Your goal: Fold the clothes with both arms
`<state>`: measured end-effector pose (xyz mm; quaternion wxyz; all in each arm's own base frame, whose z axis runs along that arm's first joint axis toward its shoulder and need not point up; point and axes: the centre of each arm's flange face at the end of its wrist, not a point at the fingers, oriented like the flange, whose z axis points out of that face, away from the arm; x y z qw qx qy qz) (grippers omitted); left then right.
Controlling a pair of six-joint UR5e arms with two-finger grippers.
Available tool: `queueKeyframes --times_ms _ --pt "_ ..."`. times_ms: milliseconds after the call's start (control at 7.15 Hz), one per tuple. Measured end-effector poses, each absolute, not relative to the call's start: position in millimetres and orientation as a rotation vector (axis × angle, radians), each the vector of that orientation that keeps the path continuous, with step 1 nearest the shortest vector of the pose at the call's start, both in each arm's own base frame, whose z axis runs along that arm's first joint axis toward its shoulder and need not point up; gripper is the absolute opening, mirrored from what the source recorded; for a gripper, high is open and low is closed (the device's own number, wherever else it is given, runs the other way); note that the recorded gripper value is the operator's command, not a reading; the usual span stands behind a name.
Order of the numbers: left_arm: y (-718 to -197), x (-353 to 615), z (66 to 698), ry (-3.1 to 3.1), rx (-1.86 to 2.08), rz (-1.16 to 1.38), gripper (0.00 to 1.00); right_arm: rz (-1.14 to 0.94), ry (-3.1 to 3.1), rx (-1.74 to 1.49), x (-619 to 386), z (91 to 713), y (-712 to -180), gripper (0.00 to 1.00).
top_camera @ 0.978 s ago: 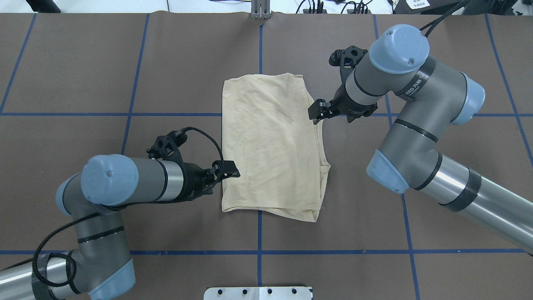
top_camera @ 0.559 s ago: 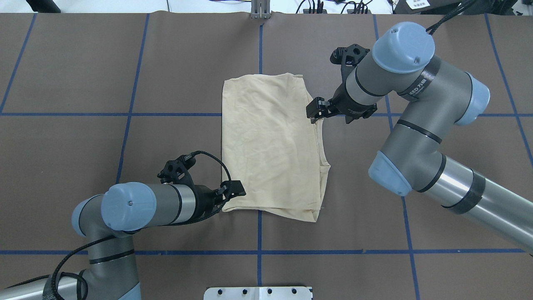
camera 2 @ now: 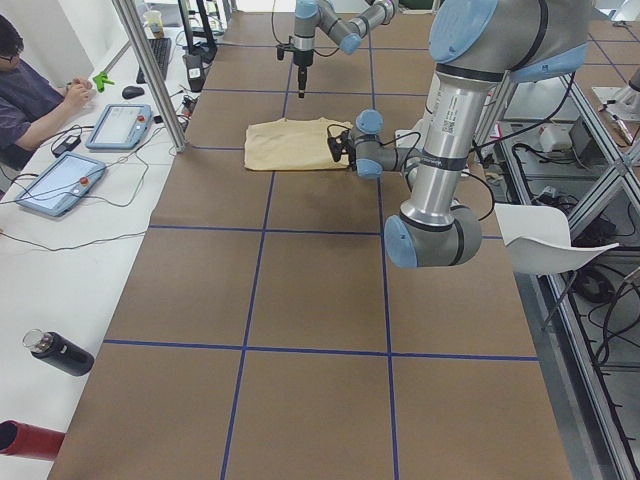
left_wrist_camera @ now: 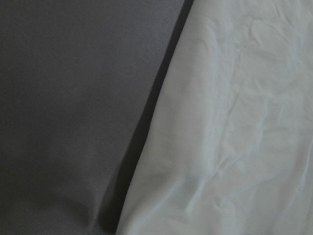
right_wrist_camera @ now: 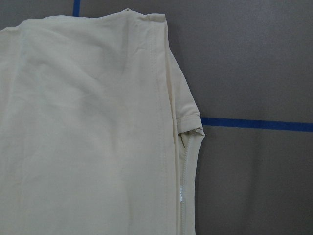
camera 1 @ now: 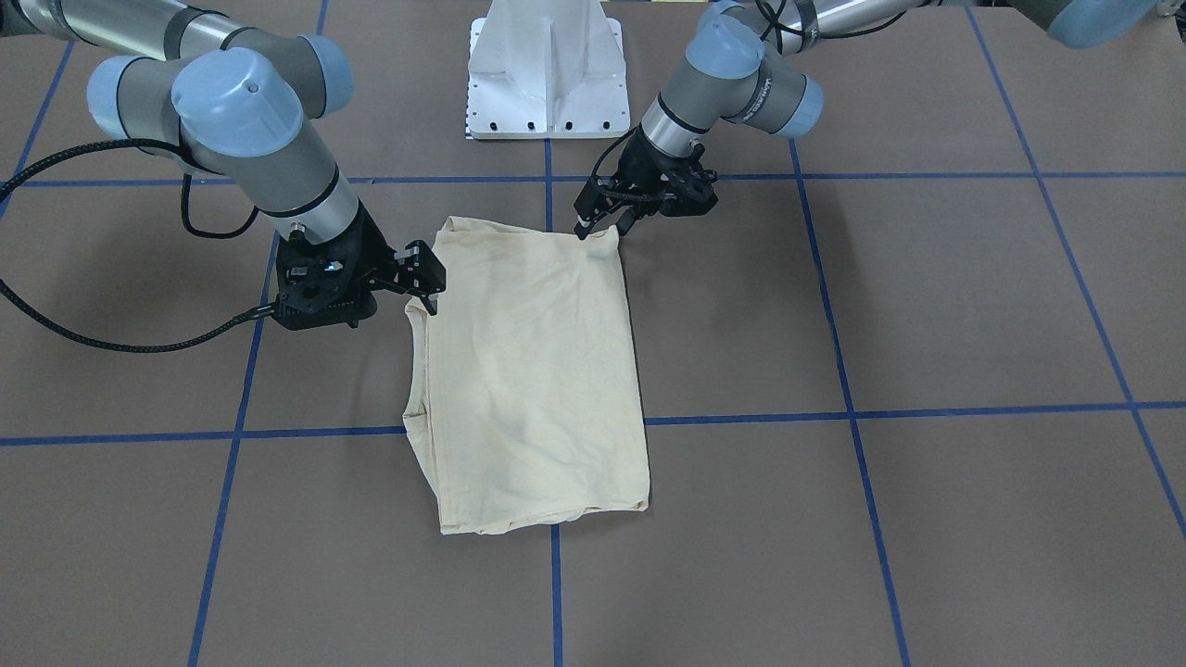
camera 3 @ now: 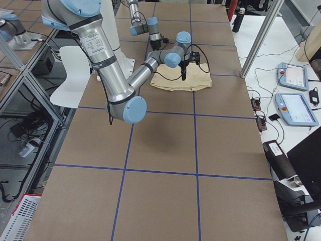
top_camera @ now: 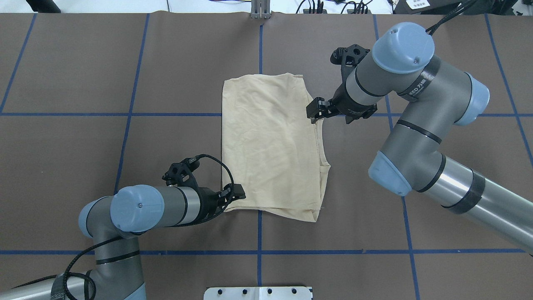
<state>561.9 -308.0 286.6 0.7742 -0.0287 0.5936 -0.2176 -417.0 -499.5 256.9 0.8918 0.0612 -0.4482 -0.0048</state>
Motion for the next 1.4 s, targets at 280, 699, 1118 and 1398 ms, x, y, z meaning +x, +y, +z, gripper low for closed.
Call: queueKeyframes --times_ms 280,699,1118,1398 --pt "-308.6 562.8 288.3 1.281 -0.059 -0.472 0.8 -0.009 -0.929 0.127 -417.2 257.1 -499.8 1.0" --pt "-311.4 565.2 294.3 1.268 -0.055 -0.477 0.74 -0.01 -0.929 0.127 -417.3 257.3 -500.0 1.0" --pt "-311.9 565.9 294.4 1.267 -0.056 -0.477 0.58 -0.011 -0.929 0.128 -417.2 257.2 -500.1 1.0" --pt "-311.4 566.2 292.7 1.27 -0.059 -0.475 0.5 -0.01 -0.928 0.129 -416.4 257.7 -501.1 1.0"
